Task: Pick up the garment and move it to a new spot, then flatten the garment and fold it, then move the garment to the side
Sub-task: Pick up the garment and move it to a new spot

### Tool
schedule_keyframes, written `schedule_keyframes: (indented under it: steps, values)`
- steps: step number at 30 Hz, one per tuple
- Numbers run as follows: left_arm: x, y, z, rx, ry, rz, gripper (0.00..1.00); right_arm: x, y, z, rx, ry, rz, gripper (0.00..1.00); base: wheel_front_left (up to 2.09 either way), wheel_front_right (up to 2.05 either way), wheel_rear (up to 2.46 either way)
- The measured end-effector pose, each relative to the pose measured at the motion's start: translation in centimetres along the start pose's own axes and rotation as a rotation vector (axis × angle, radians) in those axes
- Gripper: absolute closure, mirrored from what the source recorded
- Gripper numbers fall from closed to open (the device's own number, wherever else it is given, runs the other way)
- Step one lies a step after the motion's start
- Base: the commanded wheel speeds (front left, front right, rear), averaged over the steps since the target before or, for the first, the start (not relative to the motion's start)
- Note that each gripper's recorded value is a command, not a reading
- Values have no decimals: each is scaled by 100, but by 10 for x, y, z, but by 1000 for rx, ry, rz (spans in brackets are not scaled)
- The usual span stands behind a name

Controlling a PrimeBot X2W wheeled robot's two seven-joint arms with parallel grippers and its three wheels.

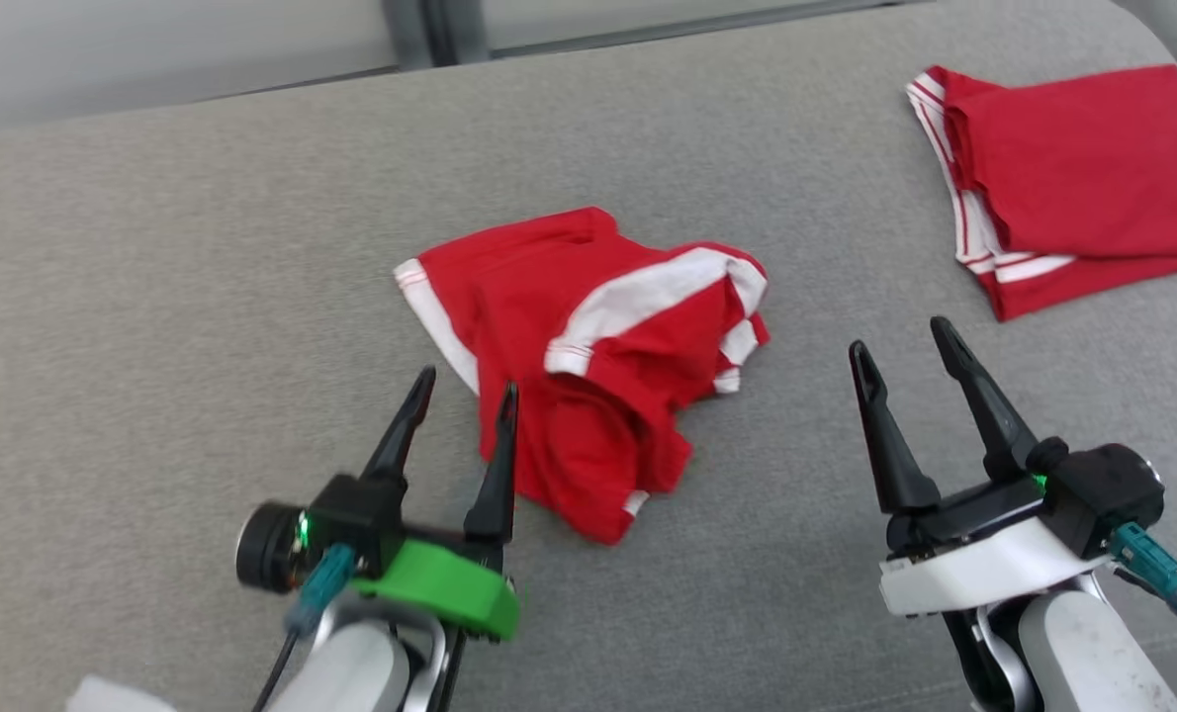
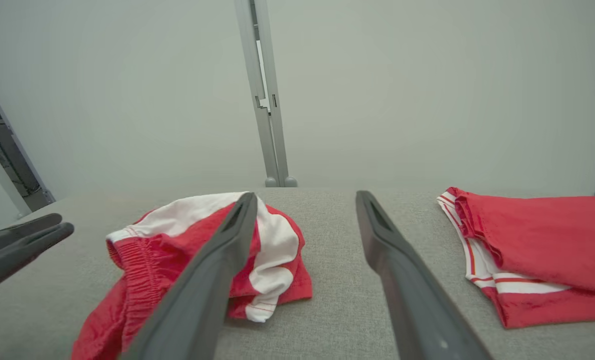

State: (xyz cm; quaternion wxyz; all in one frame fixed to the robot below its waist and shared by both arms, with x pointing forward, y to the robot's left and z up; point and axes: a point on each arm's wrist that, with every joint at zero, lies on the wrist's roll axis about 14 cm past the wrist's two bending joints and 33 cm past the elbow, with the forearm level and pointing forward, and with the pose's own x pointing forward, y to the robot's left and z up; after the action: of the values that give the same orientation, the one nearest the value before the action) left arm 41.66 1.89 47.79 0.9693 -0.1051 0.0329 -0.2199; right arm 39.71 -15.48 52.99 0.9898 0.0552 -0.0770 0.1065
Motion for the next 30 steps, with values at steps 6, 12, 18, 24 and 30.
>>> schedule_keyframes:
  steps: [6, 12, 18, 24, 30]
  values:
    - [-48, 22, 11, -46, -44, 140, 0, -5, 22, -1, 22, 5, 57, 0, 0, 0, 0]
    - [-90, 53, 44, -87, -173, 322, 0, -12, 37, 7, 27, -15, 92, 0, 0, 0, 0]
    - [-125, 68, 79, 40, -286, 413, 0, -24, 40, 21, 25, -51, 86, 0, 0, 0, 0]
    - [-131, 53, 83, 163, -286, 365, 0, -34, 38, 19, 12, -41, 71, 0, 0, 0, 0]
    - [-130, 47, 70, 177, -246, 344, 0, -38, 37, 15, 12, -26, 62, 0, 0, 0, 0]
